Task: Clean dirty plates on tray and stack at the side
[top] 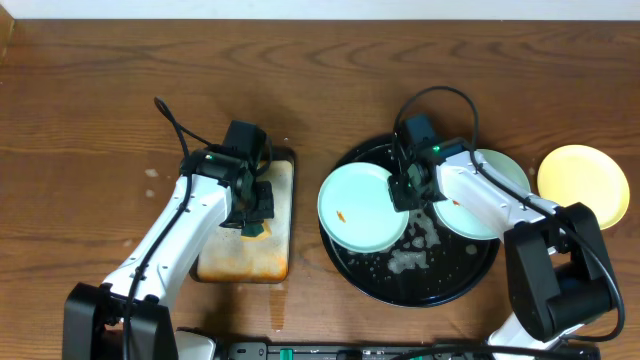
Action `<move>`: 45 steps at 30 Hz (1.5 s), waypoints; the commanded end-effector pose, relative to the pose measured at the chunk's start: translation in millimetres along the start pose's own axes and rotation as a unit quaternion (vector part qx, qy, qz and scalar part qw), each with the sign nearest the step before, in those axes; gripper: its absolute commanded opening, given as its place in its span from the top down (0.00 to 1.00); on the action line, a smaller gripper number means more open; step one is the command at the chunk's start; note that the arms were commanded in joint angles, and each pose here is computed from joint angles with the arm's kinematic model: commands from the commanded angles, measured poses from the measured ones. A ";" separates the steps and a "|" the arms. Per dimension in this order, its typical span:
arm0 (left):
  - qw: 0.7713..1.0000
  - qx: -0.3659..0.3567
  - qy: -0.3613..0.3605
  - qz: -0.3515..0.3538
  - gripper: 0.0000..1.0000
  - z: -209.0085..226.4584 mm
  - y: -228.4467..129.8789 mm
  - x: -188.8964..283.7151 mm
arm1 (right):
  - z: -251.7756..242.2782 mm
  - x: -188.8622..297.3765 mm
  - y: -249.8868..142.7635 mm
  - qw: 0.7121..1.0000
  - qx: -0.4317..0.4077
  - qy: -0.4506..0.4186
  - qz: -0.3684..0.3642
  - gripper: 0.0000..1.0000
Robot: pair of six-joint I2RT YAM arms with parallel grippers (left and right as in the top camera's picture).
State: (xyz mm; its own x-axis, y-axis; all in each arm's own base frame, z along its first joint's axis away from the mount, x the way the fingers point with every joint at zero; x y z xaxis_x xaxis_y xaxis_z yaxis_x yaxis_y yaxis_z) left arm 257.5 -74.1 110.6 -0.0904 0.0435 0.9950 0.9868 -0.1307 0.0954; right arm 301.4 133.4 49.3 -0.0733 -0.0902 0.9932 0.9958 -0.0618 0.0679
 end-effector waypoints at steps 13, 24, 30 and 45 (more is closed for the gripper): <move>1.000 -0.006 0.001 0.001 0.87 -0.5 0.1 0.8 | 5.4 2.0 3.9 0.999 0.025 0.024 -0.009 0.68; 1.000 -0.006 0.001 0.001 0.88 -0.5 0.1 0.9 | -1.4 -5.2 2.8 1.000 0.021 0.002 -0.004 0.91; 1.000 -0.006 0.001 0.001 0.88 -0.5 0.1 0.8 | -10.7 -7.1 -3.5 0.998 -0.066 -0.012 0.013 0.99; 1.000 -0.006 0.001 0.001 0.87 -0.5 0.0 0.8 | -28.6 -5.6 -0.4 0.991 -0.110 -0.075 -0.012 0.99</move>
State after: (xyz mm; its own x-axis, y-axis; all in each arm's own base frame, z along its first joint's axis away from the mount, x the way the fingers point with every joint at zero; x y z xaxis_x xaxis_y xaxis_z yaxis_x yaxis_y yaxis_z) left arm 256.8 -73.9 110.5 -0.0868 0.0425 0.9953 0.9872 -0.1308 0.0916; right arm 299.1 128.3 47.5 -0.0606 -0.0723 0.9955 0.9706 -0.2372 0.0419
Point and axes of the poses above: each gripper's point midway between its finger pads, its own x axis back along the fingers, its own z axis along the line the jaws close on, y = z × x, the point moved 4 cm from there along x, back along the fingers, and after that the axes turned 14 degrees about -x, right-handed, at the moved point
